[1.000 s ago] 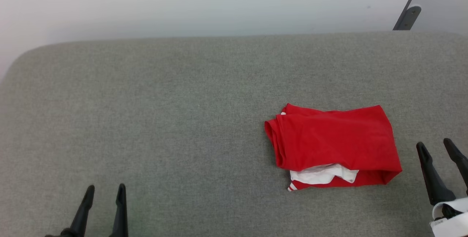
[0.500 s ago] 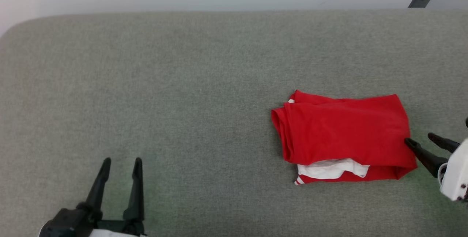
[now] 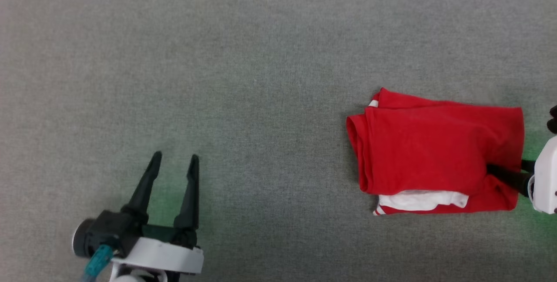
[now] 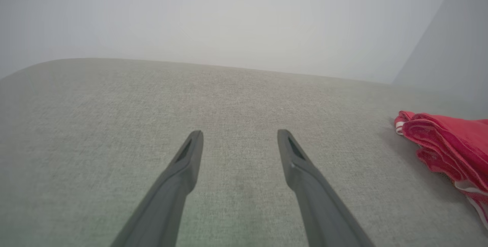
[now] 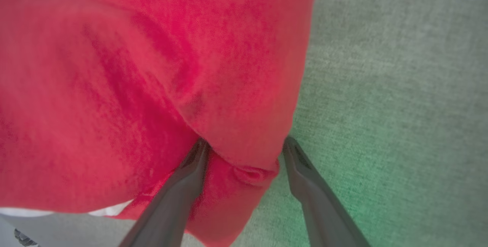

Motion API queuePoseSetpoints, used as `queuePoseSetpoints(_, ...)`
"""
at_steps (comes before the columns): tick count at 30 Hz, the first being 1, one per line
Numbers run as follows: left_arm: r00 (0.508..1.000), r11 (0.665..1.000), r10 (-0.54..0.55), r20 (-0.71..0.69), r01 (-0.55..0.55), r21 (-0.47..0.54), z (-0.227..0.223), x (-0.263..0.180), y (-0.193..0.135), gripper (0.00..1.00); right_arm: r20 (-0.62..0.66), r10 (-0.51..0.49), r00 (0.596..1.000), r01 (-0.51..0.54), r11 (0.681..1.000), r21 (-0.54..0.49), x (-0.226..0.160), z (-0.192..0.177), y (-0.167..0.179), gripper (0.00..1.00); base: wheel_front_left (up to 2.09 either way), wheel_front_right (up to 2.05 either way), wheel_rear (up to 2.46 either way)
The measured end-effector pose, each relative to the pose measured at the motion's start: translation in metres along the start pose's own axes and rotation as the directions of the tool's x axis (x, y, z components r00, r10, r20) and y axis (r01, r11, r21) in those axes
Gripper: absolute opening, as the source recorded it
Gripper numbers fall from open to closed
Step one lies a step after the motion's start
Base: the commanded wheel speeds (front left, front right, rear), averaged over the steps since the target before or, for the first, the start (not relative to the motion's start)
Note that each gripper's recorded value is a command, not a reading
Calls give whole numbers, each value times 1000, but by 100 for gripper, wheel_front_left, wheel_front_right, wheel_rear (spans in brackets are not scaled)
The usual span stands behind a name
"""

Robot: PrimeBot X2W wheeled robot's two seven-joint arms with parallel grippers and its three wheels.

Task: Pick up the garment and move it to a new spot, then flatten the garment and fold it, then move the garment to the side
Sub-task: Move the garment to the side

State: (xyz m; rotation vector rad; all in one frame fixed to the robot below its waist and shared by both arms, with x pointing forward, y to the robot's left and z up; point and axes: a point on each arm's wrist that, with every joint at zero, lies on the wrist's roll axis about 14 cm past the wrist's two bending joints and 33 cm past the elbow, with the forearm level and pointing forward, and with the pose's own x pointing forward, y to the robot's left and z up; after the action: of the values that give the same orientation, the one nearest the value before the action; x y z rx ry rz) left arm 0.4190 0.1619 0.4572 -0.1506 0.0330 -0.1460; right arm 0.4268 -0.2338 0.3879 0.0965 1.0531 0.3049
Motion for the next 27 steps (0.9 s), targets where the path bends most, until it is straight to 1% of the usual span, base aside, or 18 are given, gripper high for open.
queuePoseSetpoints(1,1000,1000,-10,-3,10,9,-1,2,-1,100,11,4,1000,-4,1000,1,3,2,0,27,0,0,0)
queuePoseSetpoints(2,1000,1000,-19,-5,19,24,-2,5,-1,100,25,9,1000,-9,1000,6,5,4,1,0,0,0,0)
queuePoseSetpoints(4,1000,999,-30,6,30,26,1,11,-3,100,60,15,998,-16,1000,21,7,9,0,0,0,0,0)
queuePoseSetpoints(6,999,997,-43,11,42,60,2,16,-3,100,98,24,995,-29,998,48,7,12,1,0,0,0,0)
queuePoseSetpoints(8,997,995,-67,29,65,74,7,24,-7,100,130,19,991,-28,997,74,4,13,-3,0,0,0,0)
queuePoseSetpoints(10,995,994,-95,41,93,51,7,31,-17,100,162,1,987,-17,995,101,-3,13,-10,0,0,0,0)
queuePoseSetpoints(13,987,987,-150,63,146,62,12,45,-29,100,212,-80,974,47,986,158,-19,13,-39,0,0,0,0)
queuePoseSetpoints(16,973,973,-222,68,216,83,9,60,-46,100,251,-164,954,115,973,199,-35,10,-67,0,0,0,0)
queuePoseSetpoints(21,938,935,-341,68,331,126,1,87,-76,100,300,-325,897,245,930,274,-64,2,-118,0,0,0,0)
queuePoseSetpoints(27,880,869,-474,45,459,186,-19,118,-106,100,339,-493,801,373,855,360,-93,-1,-171,0,0,0,0)
